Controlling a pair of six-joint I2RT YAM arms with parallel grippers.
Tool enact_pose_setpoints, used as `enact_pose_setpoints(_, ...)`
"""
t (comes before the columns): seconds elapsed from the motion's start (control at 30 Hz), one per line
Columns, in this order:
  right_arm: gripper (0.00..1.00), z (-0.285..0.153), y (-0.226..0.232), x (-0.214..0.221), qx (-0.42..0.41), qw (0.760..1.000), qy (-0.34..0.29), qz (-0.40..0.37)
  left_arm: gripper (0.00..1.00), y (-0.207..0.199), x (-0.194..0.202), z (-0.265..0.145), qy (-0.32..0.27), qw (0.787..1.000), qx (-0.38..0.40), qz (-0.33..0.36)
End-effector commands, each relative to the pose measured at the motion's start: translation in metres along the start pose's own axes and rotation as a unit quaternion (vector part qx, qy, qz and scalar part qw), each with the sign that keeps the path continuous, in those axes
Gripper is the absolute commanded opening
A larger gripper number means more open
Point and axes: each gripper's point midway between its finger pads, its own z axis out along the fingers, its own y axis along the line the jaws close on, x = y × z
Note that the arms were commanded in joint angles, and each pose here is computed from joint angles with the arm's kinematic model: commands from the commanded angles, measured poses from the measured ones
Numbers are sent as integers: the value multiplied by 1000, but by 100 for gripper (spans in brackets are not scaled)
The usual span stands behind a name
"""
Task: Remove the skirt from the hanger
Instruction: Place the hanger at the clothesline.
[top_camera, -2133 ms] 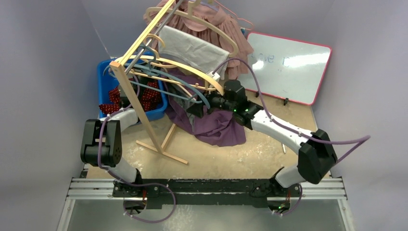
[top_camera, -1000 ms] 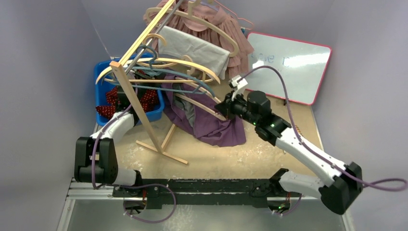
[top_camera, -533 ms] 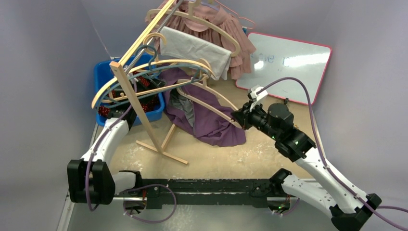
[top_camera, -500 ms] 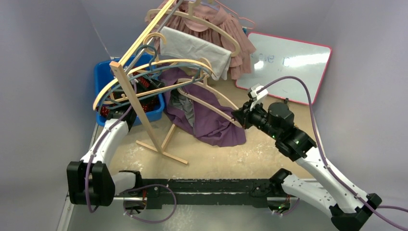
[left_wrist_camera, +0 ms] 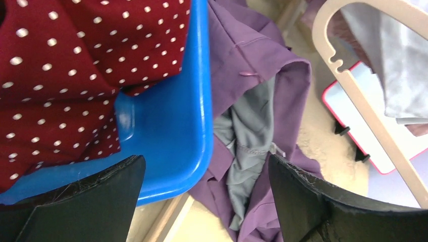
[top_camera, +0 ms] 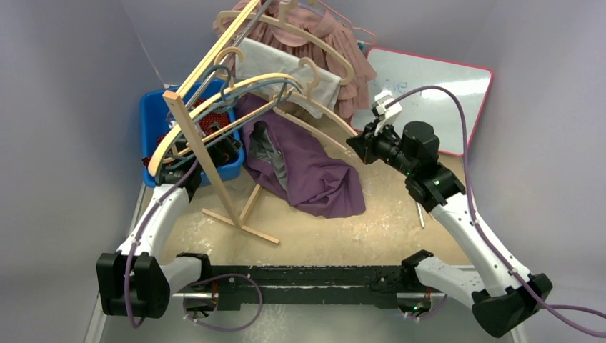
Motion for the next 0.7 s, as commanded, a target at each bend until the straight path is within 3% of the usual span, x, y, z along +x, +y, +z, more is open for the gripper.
enact_pose_setpoints(0.0,0,1,26,-43,-78,995,-57,-37,91,12,-8,-12,-19,999,-36,21)
enact_pose_setpoints(0.33,0,7,30,-58,-91,993,-74,-28,90,30,4,-19,-20,998,-66,-3)
enact_pose_setpoints(0.67,0,28,11,-74,-49,996,-78,-11,90,22,30,-21,24,999,-27,-37)
